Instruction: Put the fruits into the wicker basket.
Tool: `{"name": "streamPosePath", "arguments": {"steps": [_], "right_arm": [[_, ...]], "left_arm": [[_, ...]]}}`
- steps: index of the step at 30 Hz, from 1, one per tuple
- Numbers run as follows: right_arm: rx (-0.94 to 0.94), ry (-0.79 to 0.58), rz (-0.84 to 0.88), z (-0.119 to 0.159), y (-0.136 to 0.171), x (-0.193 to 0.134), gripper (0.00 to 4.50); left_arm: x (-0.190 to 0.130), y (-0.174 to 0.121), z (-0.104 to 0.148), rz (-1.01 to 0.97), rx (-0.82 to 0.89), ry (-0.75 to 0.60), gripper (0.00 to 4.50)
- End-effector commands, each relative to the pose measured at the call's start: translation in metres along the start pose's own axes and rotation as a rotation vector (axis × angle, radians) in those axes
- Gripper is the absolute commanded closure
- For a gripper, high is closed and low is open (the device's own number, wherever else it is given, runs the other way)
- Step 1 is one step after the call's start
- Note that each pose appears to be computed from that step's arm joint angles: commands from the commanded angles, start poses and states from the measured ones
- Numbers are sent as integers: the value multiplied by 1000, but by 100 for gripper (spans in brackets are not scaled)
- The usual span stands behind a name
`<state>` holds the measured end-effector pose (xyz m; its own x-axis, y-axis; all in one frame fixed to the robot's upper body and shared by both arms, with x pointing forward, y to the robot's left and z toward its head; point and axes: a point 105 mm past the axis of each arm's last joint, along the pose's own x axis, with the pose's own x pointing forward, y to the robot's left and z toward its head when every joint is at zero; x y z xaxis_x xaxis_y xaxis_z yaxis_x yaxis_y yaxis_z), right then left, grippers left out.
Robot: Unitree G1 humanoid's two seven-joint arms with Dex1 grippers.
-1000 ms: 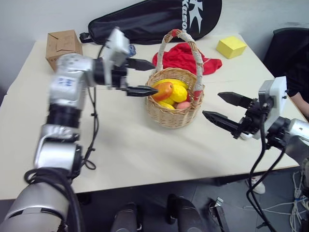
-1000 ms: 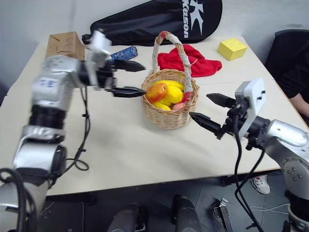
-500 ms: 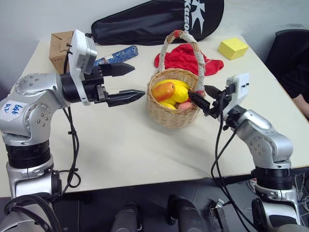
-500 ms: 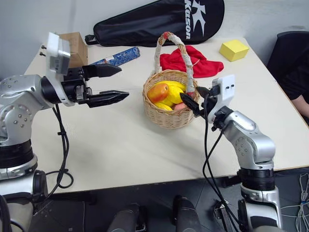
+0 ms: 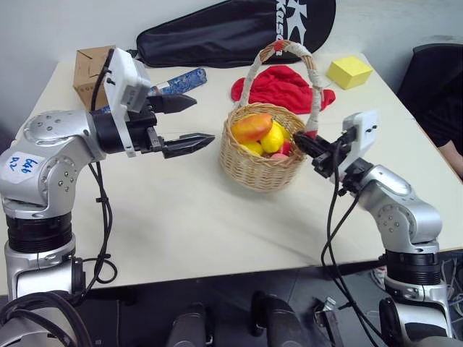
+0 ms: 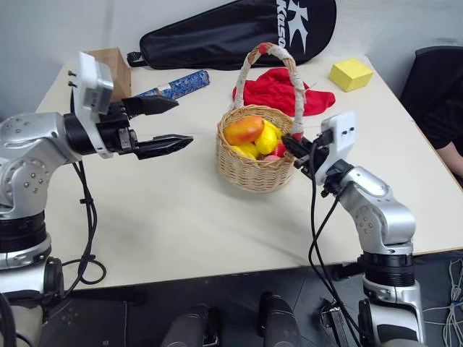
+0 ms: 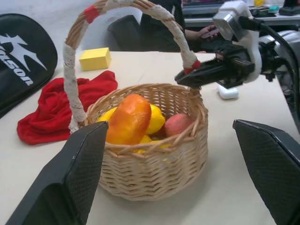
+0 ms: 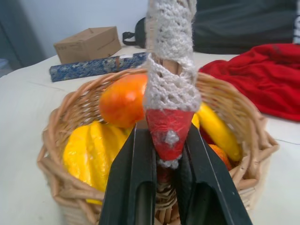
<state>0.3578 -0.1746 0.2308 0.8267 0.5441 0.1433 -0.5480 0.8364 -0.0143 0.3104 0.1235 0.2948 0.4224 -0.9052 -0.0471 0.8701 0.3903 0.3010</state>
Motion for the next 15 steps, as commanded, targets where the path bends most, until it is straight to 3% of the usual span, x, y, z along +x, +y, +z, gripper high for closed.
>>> {"name": "streamPosePath", "arguments": {"steps": [1, 8, 15], "right_arm": [[-158, -99, -207, 48, -54, -37, 433], [-234, -71, -462, 60, -119, -83, 433], [-169, -34, -539, 22, -139, -81, 433]], "left_arm": [[4, -5, 12, -34, 67, -29, 0], [9, -14, 9, -99, 50, -55, 0], [13, -16, 8, -126, 45, -68, 0]]}}
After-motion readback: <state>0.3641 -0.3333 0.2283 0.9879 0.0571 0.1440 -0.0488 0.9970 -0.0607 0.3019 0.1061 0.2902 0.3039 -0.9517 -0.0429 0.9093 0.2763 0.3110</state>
